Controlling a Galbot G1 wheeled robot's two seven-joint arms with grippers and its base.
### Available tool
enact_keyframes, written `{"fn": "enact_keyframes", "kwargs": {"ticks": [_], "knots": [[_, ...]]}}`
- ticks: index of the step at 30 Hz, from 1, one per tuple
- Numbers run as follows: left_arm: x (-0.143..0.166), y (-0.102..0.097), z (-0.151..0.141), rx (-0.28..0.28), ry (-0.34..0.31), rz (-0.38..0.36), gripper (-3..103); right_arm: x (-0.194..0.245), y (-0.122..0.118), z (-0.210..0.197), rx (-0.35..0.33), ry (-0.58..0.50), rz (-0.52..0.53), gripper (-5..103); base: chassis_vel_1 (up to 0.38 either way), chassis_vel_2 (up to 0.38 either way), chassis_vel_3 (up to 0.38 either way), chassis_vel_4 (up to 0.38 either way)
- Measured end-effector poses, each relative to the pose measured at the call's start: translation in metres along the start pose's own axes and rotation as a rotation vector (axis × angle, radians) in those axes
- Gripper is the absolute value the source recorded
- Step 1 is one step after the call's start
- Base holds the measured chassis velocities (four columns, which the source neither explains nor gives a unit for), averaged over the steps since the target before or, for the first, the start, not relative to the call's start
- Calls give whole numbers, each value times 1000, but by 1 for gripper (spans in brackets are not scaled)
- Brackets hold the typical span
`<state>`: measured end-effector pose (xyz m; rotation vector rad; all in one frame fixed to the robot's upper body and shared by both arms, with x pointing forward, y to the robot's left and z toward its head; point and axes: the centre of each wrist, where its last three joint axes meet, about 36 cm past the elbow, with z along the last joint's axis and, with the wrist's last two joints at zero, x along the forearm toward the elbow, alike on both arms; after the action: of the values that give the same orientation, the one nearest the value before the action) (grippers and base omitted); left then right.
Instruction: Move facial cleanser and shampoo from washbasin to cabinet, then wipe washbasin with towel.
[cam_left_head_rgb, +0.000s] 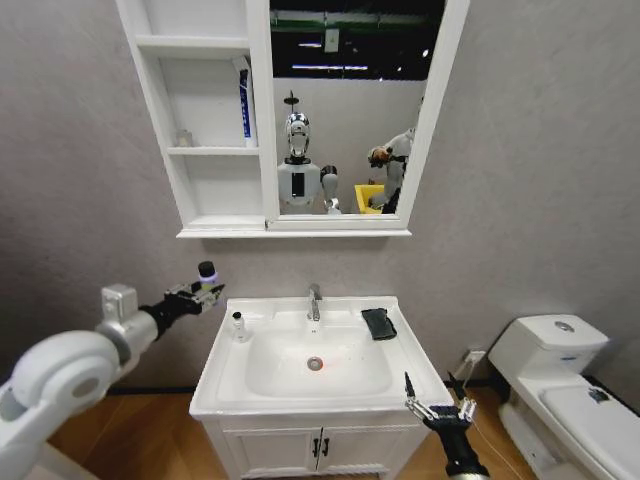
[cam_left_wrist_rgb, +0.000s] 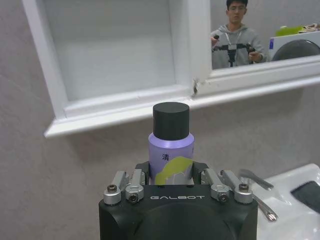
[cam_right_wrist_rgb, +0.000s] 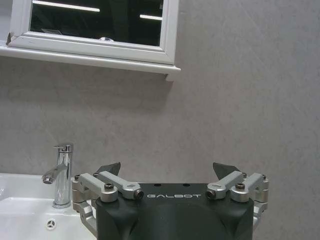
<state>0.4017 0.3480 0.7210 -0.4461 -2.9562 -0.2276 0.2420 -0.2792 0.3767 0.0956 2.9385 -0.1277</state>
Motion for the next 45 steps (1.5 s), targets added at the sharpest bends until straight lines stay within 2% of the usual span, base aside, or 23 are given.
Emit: {"fn": "enact_keyframes", "kwargs": {"ticks": [2,4,5,10,13,19,21,22,24,37,45], "knots": [[-2,20,-23,-9,-8,-39,43,0,0,1,0,-1,-4,100,0,0,0,0],[-2,25,-28,-9,-10,-49,43,0,0,1,0,-2,-6,100,0,0,0,0],[-5,38,-40,-6,-21,-80,43,-1,2,1,0,-6,-11,100,0,0,0,0],[-18,55,-59,27,-65,-127,43,-4,6,-1,0,-8,-24,100,0,0,0,0],[-28,58,-67,34,-72,-128,43,-6,6,-3,2,-8,-27,100,0,0,0,0],[-59,66,-87,29,-38,-102,43,-7,5,-4,12,-9,-30,100,0,0,0,0],[-74,68,-108,32,-53,-103,43,-6,3,-3,17,-4,-27,100,0,0,0,0],[-74,68,-108,32,-53,-103,43,-6,3,-3,17,-4,-27,100,0,0,0,0],[-94,70,-122,43,-56,-118,43,-3,3,-1,19,3,-25,100,0,0,0,0],[-151,71,-140,91,-23,-204,43,1,4,2,27,10,-27,100,0,0,0,0],[-177,68,-149,120,-7,-223,43,0,3,4,30,15,-30,100,0,0,0,0]]}}
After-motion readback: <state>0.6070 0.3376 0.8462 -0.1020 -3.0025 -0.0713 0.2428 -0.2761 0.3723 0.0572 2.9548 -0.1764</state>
